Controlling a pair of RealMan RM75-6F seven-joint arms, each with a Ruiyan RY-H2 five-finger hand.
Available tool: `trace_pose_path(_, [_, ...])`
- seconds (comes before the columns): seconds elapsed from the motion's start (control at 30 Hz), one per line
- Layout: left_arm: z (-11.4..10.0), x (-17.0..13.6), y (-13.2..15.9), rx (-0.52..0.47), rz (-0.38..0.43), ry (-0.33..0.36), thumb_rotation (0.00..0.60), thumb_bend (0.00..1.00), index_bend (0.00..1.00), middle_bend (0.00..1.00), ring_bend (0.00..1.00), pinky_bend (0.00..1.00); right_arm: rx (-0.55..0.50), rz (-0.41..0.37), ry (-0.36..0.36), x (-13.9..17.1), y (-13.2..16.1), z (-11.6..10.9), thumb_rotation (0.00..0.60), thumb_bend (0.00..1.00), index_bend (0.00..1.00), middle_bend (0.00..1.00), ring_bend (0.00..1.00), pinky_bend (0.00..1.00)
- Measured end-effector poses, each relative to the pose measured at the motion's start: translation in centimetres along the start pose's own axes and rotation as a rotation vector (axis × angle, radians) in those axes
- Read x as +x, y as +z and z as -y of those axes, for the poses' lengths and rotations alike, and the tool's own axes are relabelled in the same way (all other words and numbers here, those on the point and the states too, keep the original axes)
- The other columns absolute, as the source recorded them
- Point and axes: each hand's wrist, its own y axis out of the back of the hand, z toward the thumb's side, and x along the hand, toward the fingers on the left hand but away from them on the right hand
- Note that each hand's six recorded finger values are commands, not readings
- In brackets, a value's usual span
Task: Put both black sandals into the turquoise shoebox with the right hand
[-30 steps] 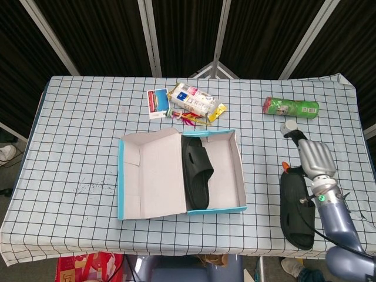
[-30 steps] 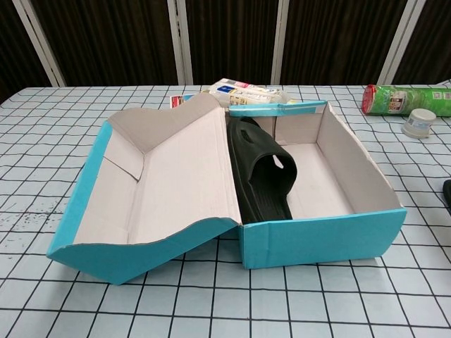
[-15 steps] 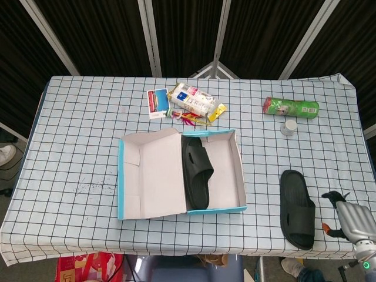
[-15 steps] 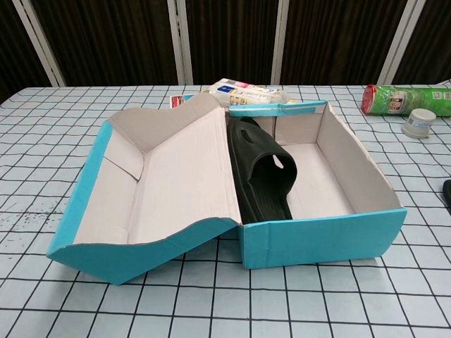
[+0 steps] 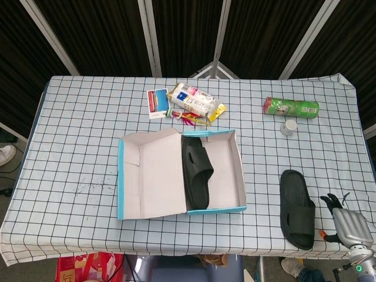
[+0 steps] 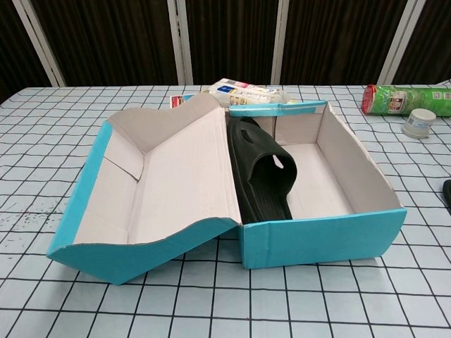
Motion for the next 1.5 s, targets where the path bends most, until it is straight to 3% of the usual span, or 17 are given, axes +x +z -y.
trace_pose_path(0.3, [0.1,0.0,0.0,0.006,-0.004,-0.002,0.600,0.37,0.16,0.06,0.03,0.13,0.026,-0.012,0.021,-1.1,1.0,1.9,0.600,0.24,0.11,0.07,0.74,0.69])
trace_pose_path(0.77, [0.3,0.0,0.2,0.012,0.000,-0.008,0.600,0.37,0.16,0.06,0.03,0.13,0.055,-0.056,0.057,0.2,2.8,4.1,0.600,0.18,0.09,0.06,0.75,0.69])
trace_pose_path(1.17, [0.3,0.1,0.0,0.014,-0.006,-0.008,0.600,0.37,0.16,0.06,0.03,0.13,0.056,-0.050,0.022,-1.7,3.7,5.0,0.600,0.18,0.09,0.06,0.75,0.69])
trace_pose_path(1.37, [0.4,0.1,0.0,0.017,-0.007,-0.009,0.600,0.37,0.16,0.06,0.03,0.13,0.062,-0.037,0.031,-2.6,3.7,5.4,0.600,0.18,0.14,0.06,0.76,0.69])
trace_pose_path(1.5, [0.4,0.1,0.0,0.019,-0.009,-0.010,0.600,0.37,0.17,0.06,0.03,0.13,0.069,-0.033,0.040,-3.0,3.6,5.6,0.600,0.18,0.23,0.11,0.76,0.69])
